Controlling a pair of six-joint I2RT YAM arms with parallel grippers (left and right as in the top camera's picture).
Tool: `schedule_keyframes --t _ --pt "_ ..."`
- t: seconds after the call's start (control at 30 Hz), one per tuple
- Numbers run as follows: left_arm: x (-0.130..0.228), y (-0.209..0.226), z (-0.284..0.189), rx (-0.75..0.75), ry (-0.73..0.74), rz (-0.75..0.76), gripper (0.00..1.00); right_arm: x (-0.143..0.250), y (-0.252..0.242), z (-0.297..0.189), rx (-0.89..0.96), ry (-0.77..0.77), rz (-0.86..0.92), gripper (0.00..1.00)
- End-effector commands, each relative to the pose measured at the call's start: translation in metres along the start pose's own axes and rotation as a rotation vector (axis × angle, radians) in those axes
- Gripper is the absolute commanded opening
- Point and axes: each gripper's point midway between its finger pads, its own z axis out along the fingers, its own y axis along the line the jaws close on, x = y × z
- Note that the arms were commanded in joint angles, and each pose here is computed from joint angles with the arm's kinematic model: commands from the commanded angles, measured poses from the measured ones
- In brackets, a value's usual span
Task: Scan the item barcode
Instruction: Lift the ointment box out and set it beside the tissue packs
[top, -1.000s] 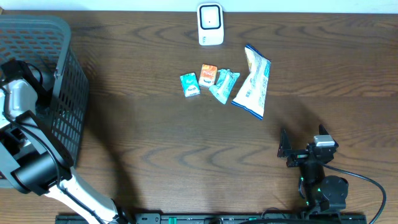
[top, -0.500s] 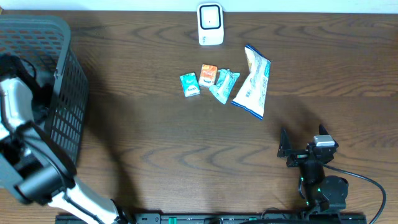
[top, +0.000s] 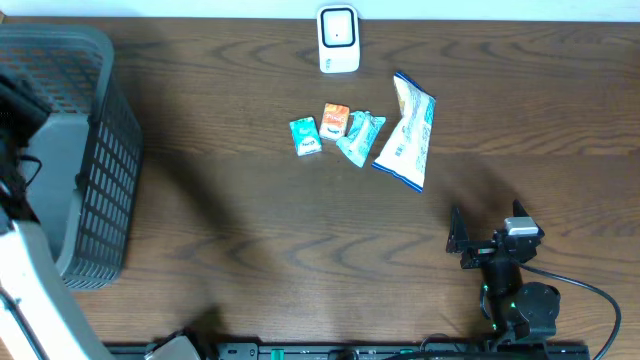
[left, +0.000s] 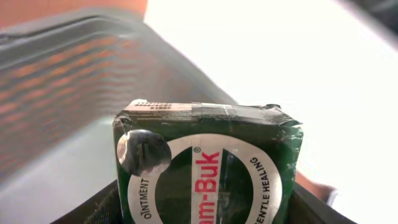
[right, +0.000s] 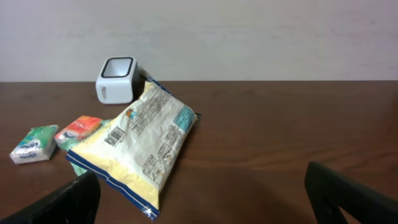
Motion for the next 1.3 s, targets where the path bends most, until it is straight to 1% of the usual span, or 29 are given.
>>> schedule_keyframes --t 0.0,0.07,0.13,0.2,0.27,0.33,0.5,0.53,0.57,0.6,0.77,0.9,1.03,1.1,1.27 --pt "0.014 -0.079 -0.027 0.319 0.061 -0.027 0.63 0.001 -0.003 0.000 0.013 0.001 0.015 0.99" --pt "0.028 -0.102 -0.031 0.379 0.100 0.002 0.63 0.001 -0.003 0.000 0.013 0.001 0.015 0.99" --pt "0.050 -0.125 -0.031 0.434 0.165 0.042 0.63 0.001 -0.003 0.000 0.013 0.001 0.015 0.99" --pt "0.076 -0.148 -0.029 0.487 0.240 0.095 0.63 0.001 -0.003 0.000 0.013 0.001 0.015 0.99" --pt "0.105 -0.164 -0.020 0.499 0.316 0.147 0.63 0.001 -0.003 0.000 0.013 0.001 0.015 0.99" --pt "0.129 -0.171 -0.005 0.455 0.371 0.187 0.63 0.001 -0.003 0.000 0.013 0.001 0.014 0.99" --pt "0.201 -0.181 0.034 0.364 0.528 0.358 0.63 0.001 -0.003 0.000 0.013 0.001 0.015 0.99" --pt "0.216 -0.179 0.043 0.330 0.563 0.380 0.63 0.001 -0.003 0.000 0.013 0.001 0.015 0.99" --pt "0.242 -0.176 0.059 0.278 0.615 0.419 0.63 0.001 -0.003 0.000 0.013 0.001 0.014 0.99" --pt "0.255 -0.173 0.069 0.250 0.640 0.439 0.64 0.001 -0.003 0.000 0.013 0.001 0.014 0.99" --pt "0.312 -0.158 0.106 0.144 0.749 0.531 0.64 0.001 -0.003 0.000 0.013 0.001 0.015 0.99" --pt "0.353 -0.142 0.128 0.087 0.844 0.560 0.64 0.001 -0.003 0.000 0.013 0.001 0.014 0.99" --pt "0.382 -0.128 0.141 0.045 0.913 0.576 0.64 0.001 -0.003 0.000 0.013 0.001 0.015 0.99" --pt "0.390 -0.123 0.145 0.032 0.931 0.580 0.80 0.001 -0.003 0.000 0.013 0.001 0.015 0.99" --pt "0.388 -0.127 0.147 0.041 0.918 0.577 0.83 0.001 -0.003 0.000 0.013 0.002 0.014 0.99"
